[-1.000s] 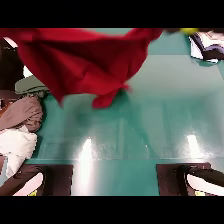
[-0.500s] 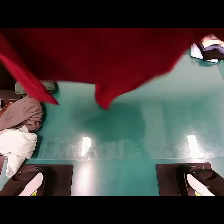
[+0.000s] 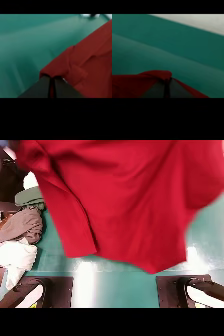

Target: Fold the shirts.

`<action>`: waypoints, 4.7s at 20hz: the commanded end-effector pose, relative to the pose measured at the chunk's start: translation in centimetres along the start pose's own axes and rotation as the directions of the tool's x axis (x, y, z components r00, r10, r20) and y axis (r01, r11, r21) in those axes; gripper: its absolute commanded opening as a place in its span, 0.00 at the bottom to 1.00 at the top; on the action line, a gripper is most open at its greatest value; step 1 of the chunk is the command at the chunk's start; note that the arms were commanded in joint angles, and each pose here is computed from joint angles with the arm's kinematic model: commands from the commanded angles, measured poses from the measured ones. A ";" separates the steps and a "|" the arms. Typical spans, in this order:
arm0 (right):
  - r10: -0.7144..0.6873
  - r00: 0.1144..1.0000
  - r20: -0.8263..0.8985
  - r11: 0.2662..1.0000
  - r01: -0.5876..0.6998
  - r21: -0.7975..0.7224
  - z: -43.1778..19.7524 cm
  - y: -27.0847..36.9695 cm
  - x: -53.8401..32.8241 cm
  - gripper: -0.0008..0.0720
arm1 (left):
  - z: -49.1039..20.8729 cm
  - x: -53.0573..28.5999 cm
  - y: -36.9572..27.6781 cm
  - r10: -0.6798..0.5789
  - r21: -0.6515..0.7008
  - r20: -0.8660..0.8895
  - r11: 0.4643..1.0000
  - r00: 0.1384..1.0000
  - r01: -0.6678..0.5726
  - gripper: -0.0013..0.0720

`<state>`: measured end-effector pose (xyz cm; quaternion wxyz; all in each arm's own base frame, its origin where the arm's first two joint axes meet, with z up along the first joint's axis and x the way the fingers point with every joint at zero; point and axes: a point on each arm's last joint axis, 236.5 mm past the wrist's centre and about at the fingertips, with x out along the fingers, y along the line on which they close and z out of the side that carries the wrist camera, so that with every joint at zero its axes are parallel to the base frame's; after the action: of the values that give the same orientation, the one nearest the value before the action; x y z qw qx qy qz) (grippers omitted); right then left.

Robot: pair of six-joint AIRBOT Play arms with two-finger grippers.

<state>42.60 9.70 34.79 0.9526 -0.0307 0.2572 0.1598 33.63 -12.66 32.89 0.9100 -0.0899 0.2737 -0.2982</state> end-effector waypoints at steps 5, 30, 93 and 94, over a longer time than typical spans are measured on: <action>0.057 0.878 -0.475 0.985 0.029 0.170 -17.2 -2.3 18.8 0.03 | -17.0 15.0 14.7 0.024 -0.304 -0.428 0.938 0.904 -0.169 0.06; 0.126 0.826 -0.550 0.991 -0.086 0.099 -15.5 4.4 6.6 0.70 | -37.4 17.4 1.5 0.178 0.188 -0.796 0.981 0.578 -0.043 0.67; 0.321 0.649 -0.689 0.828 0.160 0.537 -42.9 3.2 4.2 0.04 | -26.2 13.5 -0.2 0.156 0.177 -0.638 0.983 0.755 -0.054 0.06; 0.325 0.642 -0.694 0.820 0.174 0.545 -43.3 3.0 4.0 0.29 | -26.3 13.5 -0.5 0.144 0.165 -0.639 0.985 0.756 -0.048 0.06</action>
<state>24.20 8.74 -5.12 0.7152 0.1966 0.6631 0.1003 28.03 -20.59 4.92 0.7778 0.1223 0.5524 -0.2736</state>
